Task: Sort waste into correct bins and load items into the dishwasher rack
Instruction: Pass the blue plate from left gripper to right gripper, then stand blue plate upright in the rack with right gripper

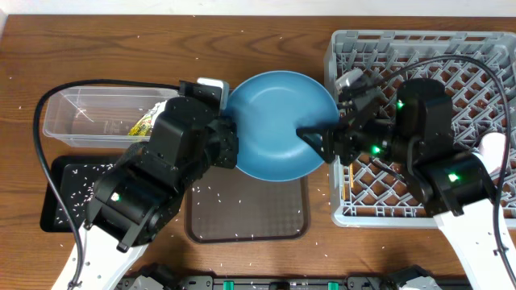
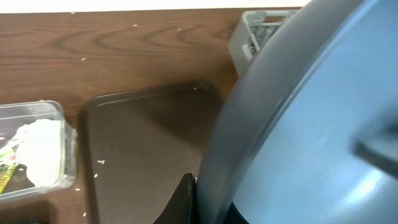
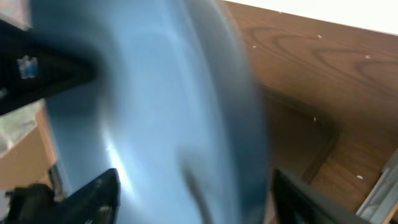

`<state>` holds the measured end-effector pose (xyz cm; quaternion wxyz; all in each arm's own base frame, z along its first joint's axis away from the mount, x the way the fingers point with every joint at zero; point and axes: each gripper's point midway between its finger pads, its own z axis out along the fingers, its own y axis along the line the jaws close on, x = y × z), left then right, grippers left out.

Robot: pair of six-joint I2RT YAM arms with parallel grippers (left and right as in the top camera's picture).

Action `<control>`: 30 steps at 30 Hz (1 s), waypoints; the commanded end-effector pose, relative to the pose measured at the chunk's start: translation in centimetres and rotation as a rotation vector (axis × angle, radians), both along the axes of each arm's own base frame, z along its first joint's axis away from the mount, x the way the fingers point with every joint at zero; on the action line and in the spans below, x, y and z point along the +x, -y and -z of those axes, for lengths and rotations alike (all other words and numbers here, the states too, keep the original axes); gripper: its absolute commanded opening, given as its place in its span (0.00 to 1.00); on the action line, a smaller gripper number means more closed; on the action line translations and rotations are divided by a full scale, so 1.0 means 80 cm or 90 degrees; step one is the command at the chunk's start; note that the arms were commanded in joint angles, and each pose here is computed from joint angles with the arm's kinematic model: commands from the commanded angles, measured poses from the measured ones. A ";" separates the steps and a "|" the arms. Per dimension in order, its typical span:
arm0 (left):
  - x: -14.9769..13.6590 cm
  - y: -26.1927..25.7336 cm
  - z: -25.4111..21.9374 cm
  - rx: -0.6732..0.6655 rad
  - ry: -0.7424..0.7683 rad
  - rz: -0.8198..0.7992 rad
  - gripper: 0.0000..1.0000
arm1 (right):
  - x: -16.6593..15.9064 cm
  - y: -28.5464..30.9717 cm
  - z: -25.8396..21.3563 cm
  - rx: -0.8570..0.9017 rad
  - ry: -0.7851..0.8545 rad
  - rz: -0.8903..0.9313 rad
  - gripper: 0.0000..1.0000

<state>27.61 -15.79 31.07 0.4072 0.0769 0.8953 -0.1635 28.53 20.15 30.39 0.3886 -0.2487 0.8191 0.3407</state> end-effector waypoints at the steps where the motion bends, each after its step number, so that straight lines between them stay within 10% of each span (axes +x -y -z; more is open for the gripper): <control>1: -0.014 0.008 -0.025 -0.041 0.025 0.023 0.06 | 0.011 -0.003 0.001 -0.010 0.010 0.007 0.62; 8: -0.025 0.010 -0.043 -0.060 0.055 0.036 0.08 | 0.015 -0.004 -0.001 -0.007 0.019 0.007 0.18; 11: -0.024 0.008 -0.044 -0.057 0.058 0.031 0.93 | 0.014 0.001 -0.009 -0.005 0.031 0.016 0.07; 12: -0.023 0.007 -0.044 -0.055 0.059 0.028 0.98 | 0.015 0.004 -0.011 -0.007 0.036 0.024 0.06; 30: -0.029 -0.028 -0.062 -0.027 0.111 -0.029 0.98 | 0.020 0.379 -0.059 -0.439 0.156 0.937 0.01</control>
